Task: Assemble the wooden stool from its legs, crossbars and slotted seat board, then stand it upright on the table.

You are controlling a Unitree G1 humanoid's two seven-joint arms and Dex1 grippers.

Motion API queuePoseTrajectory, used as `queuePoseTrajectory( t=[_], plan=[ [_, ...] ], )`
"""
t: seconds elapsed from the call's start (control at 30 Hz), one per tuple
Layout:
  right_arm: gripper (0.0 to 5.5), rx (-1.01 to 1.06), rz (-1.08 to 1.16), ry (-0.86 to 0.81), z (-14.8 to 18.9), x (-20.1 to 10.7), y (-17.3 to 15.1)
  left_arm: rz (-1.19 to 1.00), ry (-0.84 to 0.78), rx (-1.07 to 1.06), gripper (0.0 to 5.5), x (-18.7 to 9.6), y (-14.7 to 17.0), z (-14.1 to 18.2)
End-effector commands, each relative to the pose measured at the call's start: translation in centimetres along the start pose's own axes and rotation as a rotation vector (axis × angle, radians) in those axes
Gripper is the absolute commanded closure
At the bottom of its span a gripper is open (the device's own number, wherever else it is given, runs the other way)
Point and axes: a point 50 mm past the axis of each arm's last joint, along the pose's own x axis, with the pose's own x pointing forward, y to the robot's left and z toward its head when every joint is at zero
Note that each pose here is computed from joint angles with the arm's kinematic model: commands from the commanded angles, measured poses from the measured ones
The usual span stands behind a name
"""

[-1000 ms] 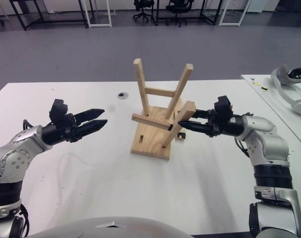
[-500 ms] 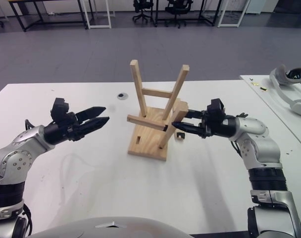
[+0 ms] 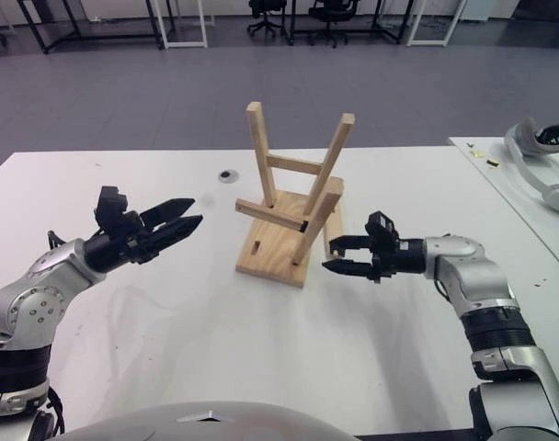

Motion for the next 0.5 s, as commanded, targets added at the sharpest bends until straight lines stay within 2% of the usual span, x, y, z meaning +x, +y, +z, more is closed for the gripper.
queuePoseTrajectory(
  t=[0.03,0.1,0.2,0.37,0.5],
  plan=[
    [1.45,-0.048,-0.232,0.055,0.2,-0.9,-1.6,0.030,0.006,0.016,2.19,-0.3,-0.1,-0.3],
    [1.45,-0.025,-0.419,0.060,-0.5,-1.2,-2.9,0.055,0.016,0.013,2.19,-0.6,0.2,-0.8],
    [1.45,0.058,-0.544,0.021,-1.3,-1.0,-3.8,0.107,0.025,0.001,2.19,-1.2,0.9,-1.3],
    [1.45,0.268,-0.593,-0.124,-2.9,3.9,-2.8,0.166,0.015,-0.017,2.19,-1.7,1.8,-1.8],
    [1.45,0.333,-0.716,-0.079,-5.1,5.6,-3.2,0.176,0.015,-0.014,2.19,-1.6,2.1,-2.0]
  ],
)
